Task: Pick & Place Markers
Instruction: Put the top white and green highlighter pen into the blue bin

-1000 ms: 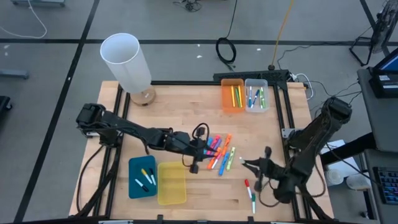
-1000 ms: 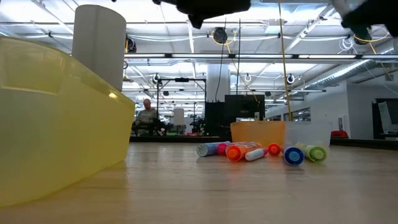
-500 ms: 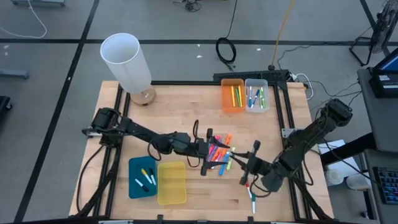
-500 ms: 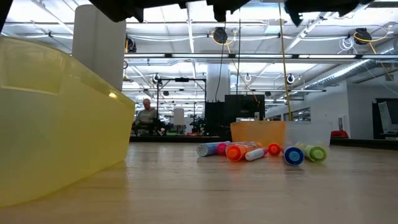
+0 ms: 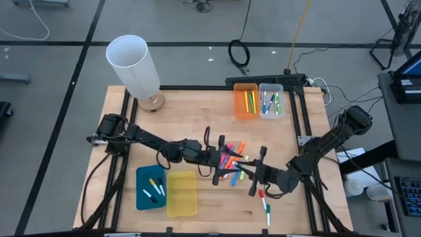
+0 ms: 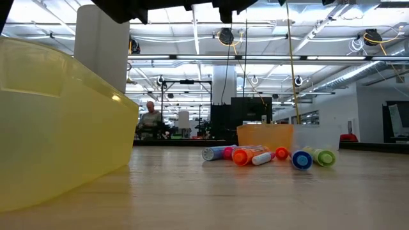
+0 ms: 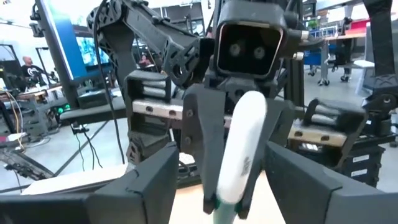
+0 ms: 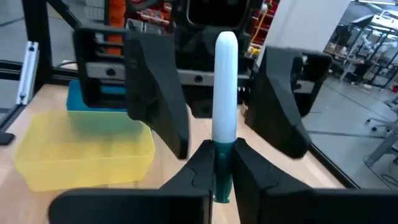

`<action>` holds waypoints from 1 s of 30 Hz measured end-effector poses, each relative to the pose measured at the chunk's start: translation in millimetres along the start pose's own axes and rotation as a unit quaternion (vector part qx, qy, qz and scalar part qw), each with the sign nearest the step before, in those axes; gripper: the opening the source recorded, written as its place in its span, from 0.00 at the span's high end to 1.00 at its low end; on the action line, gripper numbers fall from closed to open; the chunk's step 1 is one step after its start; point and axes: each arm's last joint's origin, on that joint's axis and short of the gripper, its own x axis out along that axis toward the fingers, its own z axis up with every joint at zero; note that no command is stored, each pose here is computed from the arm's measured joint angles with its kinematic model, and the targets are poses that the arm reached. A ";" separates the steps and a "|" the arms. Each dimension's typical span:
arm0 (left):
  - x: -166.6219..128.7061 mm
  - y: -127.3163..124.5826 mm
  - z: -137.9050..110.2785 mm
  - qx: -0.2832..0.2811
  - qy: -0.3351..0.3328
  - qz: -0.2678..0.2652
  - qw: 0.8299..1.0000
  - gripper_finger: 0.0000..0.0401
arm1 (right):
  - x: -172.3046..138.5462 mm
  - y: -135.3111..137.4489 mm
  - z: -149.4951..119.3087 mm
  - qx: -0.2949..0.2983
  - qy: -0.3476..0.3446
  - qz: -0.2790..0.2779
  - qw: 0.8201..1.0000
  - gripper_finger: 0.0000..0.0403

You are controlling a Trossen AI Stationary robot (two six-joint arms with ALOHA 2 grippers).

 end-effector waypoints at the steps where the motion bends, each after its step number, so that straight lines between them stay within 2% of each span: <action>1: 0.0 -0.1 -0.1 0.000 0.000 -0.001 1.000 0.44 | 0.0 0.0 0.1 -0.001 0.000 0.000 1.000 0.95; 6: 0.0 -0.3 0.0 0.001 -0.001 -0.006 1.000 0.58 | 0.0 0.0 0.0 -0.001 0.000 0.000 1.000 0.95; 13: -0.2 -1.8 3.0 0.014 -0.023 -0.053 0.998 0.90 | -0.4 0.4 -2.4 0.006 0.001 0.009 1.000 0.95; 18: -0.2 -2.2 1.3 0.007 -0.014 -0.051 0.999 0.91 | 1.4 -1.4 -10.2 0.019 0.006 0.022 1.000 0.94; 22: -2.6 -3.6 6.1 0.020 -0.005 -0.052 0.998 0.91 | 1.6 -3.1 -19.7 0.028 0.001 0.043 0.999 0.87; 26: -17.1 -6.0 45.2 0.019 -0.003 -0.031 0.999 0.91 | 0.3 -5.9 -37.0 0.043 0.007 0.041 0.998 0.75; 30: -40.8 -16.9 65.4 0.014 0.097 0.029 0.995 0.91 | 0.1 -11.9 -42.8 0.077 0.004 0.034 0.996 0.65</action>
